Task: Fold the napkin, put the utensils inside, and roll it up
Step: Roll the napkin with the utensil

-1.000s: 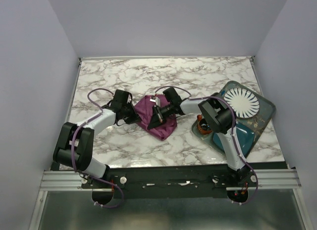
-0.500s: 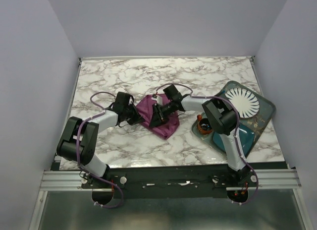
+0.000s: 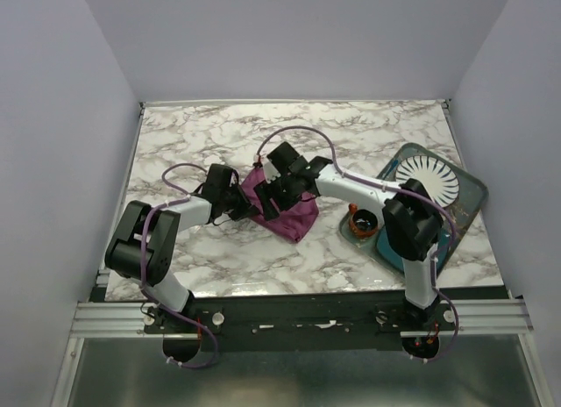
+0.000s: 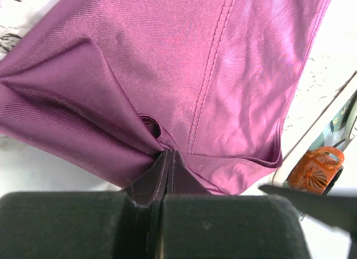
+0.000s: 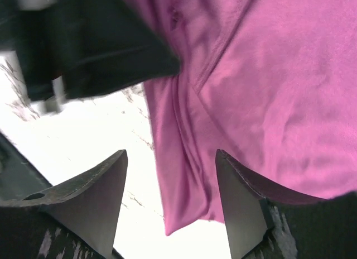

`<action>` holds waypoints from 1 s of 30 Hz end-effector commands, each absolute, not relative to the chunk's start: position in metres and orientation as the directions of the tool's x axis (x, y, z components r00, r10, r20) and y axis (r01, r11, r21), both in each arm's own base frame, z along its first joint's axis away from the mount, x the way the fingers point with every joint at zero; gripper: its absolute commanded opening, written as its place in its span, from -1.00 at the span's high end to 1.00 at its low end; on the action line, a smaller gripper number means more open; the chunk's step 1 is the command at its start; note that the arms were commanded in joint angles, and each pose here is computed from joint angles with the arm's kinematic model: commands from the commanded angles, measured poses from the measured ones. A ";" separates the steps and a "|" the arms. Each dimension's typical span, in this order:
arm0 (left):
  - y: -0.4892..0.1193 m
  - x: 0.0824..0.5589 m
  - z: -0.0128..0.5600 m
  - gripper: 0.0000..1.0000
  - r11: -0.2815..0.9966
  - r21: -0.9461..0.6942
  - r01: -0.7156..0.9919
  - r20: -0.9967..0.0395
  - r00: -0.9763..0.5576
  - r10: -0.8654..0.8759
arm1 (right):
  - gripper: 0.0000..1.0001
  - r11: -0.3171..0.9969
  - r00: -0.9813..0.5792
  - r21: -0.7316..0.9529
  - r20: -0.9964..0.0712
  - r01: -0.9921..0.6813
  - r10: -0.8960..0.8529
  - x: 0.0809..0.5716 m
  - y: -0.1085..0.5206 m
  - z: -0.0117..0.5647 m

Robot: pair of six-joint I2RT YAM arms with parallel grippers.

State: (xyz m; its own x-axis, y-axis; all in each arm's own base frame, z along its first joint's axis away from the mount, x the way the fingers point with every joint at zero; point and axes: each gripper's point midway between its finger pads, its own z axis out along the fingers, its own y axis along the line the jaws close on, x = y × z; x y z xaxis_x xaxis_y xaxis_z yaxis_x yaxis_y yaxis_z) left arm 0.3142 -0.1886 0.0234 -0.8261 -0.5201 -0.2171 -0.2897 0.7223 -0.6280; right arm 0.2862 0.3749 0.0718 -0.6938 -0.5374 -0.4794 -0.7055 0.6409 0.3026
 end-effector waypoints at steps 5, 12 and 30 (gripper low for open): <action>-0.162 0.261 -0.029 1.00 0.808 -0.437 -0.395 -0.110 -0.868 -0.484 | -0.43 0.678 -0.543 -0.075 -0.538 -0.731 -0.645 0.276 0.370 0.054; -0.161 0.261 -0.029 1.00 0.809 -0.435 -0.394 -0.109 -0.869 -0.482 | -0.33 0.684 -0.547 -0.095 -0.525 -0.723 -0.652 0.270 0.372 0.025; -0.148 0.303 0.093 0.22 0.844 -0.496 -0.203 -0.430 -0.787 -0.442 | 0.99 0.555 -0.703 0.433 -0.461 -0.710 -0.541 0.229 0.376 -0.003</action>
